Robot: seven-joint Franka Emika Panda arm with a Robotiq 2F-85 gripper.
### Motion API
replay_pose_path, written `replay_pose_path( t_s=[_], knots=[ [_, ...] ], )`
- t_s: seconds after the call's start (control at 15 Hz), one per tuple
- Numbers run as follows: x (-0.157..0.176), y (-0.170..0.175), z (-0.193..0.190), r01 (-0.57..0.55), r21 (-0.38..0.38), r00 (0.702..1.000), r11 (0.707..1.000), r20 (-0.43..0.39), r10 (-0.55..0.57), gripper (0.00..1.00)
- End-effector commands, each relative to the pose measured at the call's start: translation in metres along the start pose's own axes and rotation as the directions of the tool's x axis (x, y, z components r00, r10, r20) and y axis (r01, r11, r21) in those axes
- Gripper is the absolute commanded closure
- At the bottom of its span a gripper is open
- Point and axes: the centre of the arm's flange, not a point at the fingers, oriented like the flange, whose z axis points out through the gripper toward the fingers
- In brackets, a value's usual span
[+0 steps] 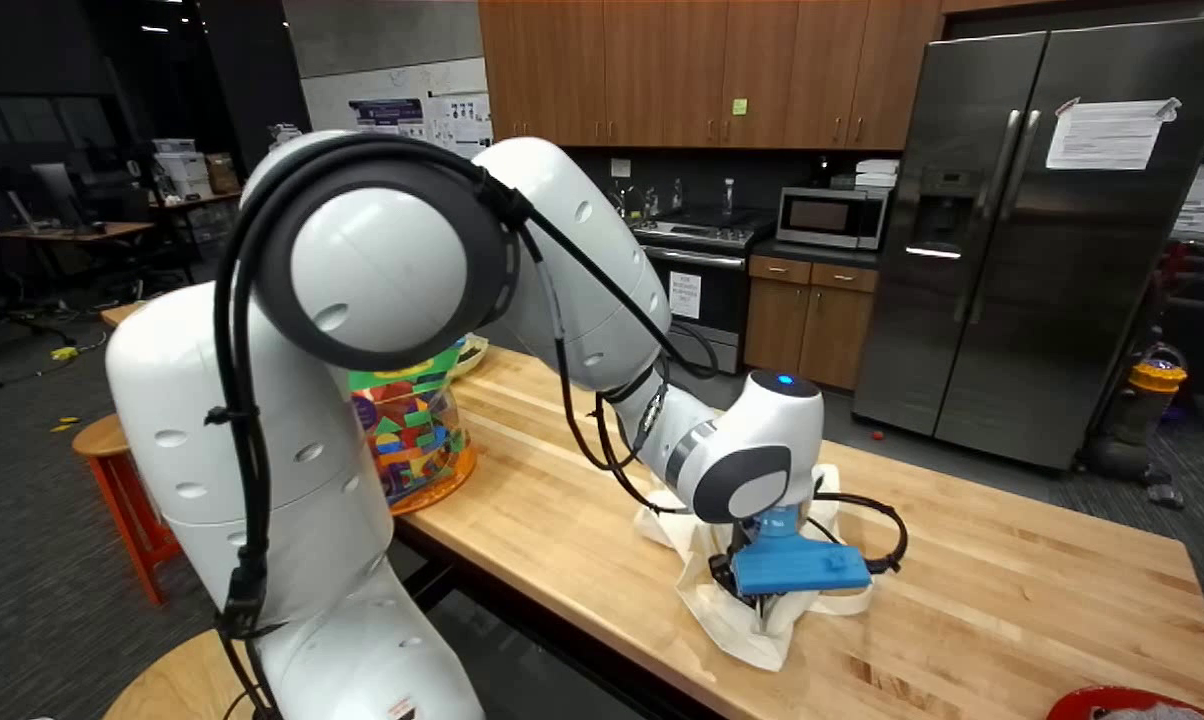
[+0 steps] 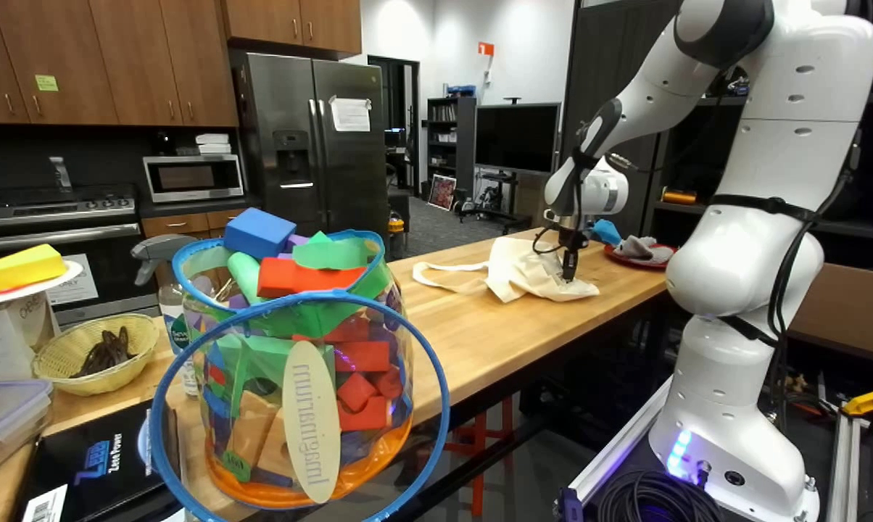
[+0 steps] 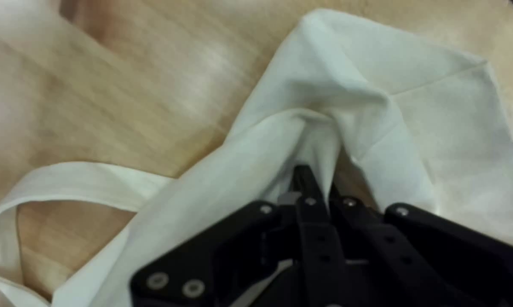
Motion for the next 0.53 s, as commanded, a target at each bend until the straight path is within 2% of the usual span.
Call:
replay_pose_path(
  t_s=[0.0,0.27,0.4,0.47],
  knots=[
    [-0.086,0.000,0.032,-0.117,-0.003,0.993,0.993,0.019,0.117,0.99],
    [-0.154,0.034,0.039,-0.197,-0.059,0.980,0.979,-0.015,0.196,0.99],
    [-0.165,0.055,0.039,-0.195,-0.092,0.980,0.976,-0.065,0.190,0.99],
    [-0.161,0.064,0.039,-0.183,-0.101,0.980,0.978,-0.099,0.174,0.99]
  ],
)
